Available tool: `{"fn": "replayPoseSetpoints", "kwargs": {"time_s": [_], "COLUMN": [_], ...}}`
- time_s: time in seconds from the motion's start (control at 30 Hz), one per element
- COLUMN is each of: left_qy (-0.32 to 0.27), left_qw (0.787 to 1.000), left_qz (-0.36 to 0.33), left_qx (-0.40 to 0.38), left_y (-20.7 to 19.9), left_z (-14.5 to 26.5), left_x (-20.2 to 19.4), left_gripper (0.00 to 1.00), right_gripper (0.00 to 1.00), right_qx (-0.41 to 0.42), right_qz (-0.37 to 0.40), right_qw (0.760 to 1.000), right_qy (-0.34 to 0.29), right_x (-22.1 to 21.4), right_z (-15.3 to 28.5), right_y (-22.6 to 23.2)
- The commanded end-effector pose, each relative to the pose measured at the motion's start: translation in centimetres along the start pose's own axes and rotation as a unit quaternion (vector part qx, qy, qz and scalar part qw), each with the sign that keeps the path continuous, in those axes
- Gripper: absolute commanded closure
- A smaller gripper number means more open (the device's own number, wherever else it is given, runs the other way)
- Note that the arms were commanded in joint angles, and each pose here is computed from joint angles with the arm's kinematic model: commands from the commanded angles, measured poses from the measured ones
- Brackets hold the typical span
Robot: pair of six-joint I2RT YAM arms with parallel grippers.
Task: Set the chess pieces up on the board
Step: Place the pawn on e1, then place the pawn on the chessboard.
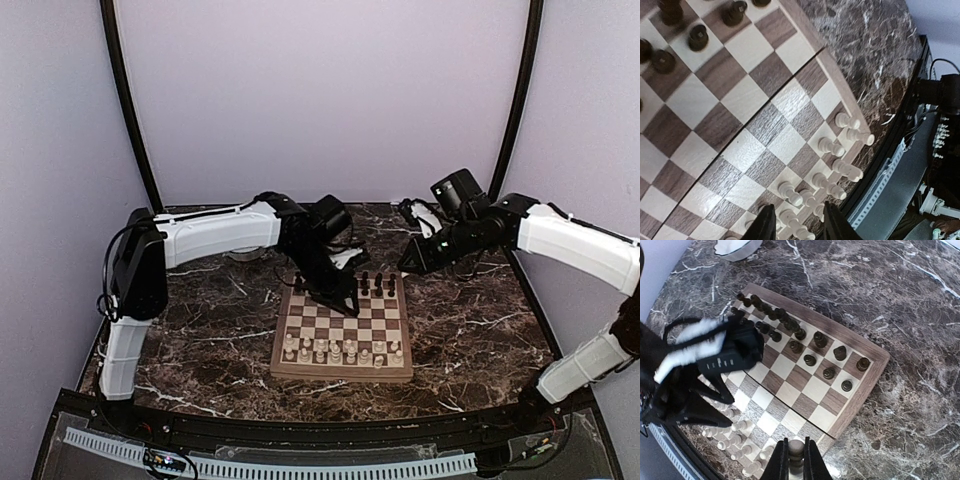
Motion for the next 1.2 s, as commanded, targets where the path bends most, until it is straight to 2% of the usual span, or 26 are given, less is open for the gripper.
{"fn": "replayPoseSetpoints", "kwargs": {"time_s": [0.0,0.2,0.37,0.47,0.87,1.17], "left_qy": [-0.091,-0.170,-0.203,-0.211,-0.197,-0.183], "left_qw": [0.993,0.980,0.977,0.975,0.976,0.979], "left_qz": [-0.037,-0.022,0.003,0.030,0.059,0.066], "left_qx": [-0.071,-0.098,-0.072,-0.064,-0.073,-0.065], "left_y": [-4.0,-4.2,-2.5,-1.2,-0.6,-0.5], "left_z": [8.0,12.9,15.8,17.4,19.7,19.9], "left_x": [1.4,2.1,2.3,2.1,1.2,0.3], "left_gripper": [0.64,0.59,0.59,0.58,0.56,0.56], "right_gripper": [0.96,0.97,0.96,0.96,0.96,0.95], "right_qx": [0.046,-0.002,-0.065,-0.075,-0.082,-0.095], "right_qz": [0.024,0.056,0.089,0.110,0.148,0.153], "right_qw": [0.992,0.980,0.970,0.965,0.961,0.958], "right_qy": [-0.115,-0.189,-0.217,-0.224,-0.218,-0.225], "right_x": [2.1,1.0,-0.6,-1.7,-4.8,-5.5], "right_z": [1.5,1.1,-0.6,-2.2,-9.0,-11.0], "right_y": [1.4,0.8,0.9,2.0,4.5,5.1]}}
Point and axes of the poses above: each gripper's point midway between its finger pads, its own z axis back along the fingers, its own y axis along the line the jaws close on, x = y × z, the point moved 3 cm from there along z, back along the fingers, and after that the axes turned 13 degrees about z, right-handed, at the moved point
